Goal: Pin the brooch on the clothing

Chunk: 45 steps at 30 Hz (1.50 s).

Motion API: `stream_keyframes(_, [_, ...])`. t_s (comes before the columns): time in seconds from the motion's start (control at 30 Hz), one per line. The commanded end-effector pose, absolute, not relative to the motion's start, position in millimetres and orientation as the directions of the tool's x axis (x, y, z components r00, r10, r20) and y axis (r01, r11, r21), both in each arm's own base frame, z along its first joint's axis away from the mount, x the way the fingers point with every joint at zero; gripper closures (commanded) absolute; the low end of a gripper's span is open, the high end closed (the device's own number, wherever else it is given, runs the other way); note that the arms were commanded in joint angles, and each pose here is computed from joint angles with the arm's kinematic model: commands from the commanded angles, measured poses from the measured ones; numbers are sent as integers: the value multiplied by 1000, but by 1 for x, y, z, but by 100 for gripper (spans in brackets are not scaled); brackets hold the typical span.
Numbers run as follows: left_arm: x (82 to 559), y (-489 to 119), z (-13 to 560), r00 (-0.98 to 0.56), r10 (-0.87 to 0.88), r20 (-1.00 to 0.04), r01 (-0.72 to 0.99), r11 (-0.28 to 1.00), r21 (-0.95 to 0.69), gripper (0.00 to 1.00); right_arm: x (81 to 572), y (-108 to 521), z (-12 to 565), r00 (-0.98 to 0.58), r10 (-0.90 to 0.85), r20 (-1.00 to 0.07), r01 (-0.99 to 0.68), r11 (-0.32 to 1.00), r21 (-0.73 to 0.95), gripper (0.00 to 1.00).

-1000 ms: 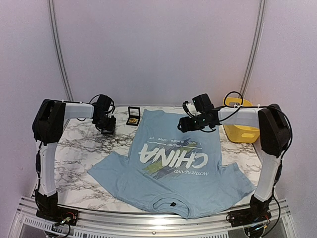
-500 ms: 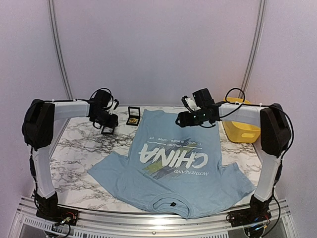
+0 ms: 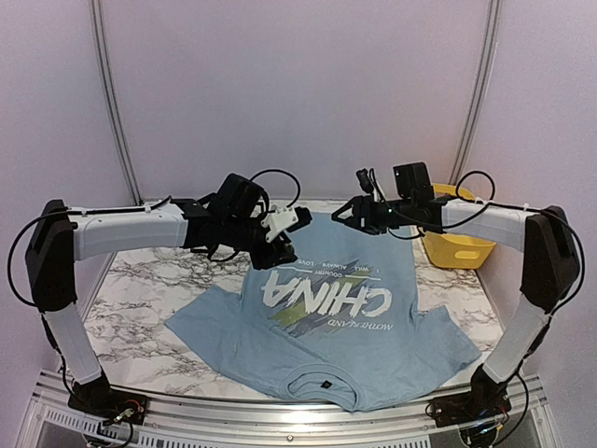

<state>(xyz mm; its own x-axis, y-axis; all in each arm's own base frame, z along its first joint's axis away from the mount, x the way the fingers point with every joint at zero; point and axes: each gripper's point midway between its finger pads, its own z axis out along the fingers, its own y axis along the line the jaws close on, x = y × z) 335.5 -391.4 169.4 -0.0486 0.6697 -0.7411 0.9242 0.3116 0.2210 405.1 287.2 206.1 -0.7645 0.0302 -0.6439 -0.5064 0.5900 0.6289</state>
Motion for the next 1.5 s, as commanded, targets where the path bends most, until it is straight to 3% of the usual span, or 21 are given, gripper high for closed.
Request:
stream_keyframes(0.0, [328, -405, 198, 133, 625, -769, 910, 230, 344, 68, 361, 321, 221, -799, 11, -601, -555, 371, 745, 38])
stream_keyframes(0.23, [326, -414, 194, 193, 646, -739, 887, 208, 413, 68, 328, 356, 221, -812, -38, -583, -575, 224, 787, 41])
stream_keyframes(0.37, [327, -416, 192, 200, 653, -731, 881, 207, 426, 68, 321, 371, 204, -832, -66, -552, -551, 219, 805, 47])
stream_keyframes(0.47, [326, -416, 190, 205, 658, -725, 878, 204, 433, 68, 323, 378, 196, -839, -79, -538, -540, 226, 810, 54])
stream_keyframes(0.67, [327, -415, 186, 200, 670, -715, 875, 207, 438, 68, 323, 380, 198, -835, -91, -543, -549, 217, 807, 79])
stream_keyframes(0.8, [327, -414, 184, 199, 673, -713, 874, 206, 439, 68, 320, 383, 191, -839, -114, -532, -544, 219, 810, 86])
stream_keyframes(1.13, [329, -415, 185, 205, 674, -710, 871, 204, 446, 68, 319, 390, 193, -840, -129, -527, -543, 192, 818, 91])
stream_keyframes(1.37, [326, -415, 186, 209, 667, -715, 875, 199, 441, 68, 319, 390, 193, -839, -128, -529, -544, 188, 818, 100])
stream_keyframes(1.47, [327, -413, 188, 205, 670, -714, 871, 208, 446, 63, 318, 389, 196, -830, -126, -544, -558, 191, 807, 100])
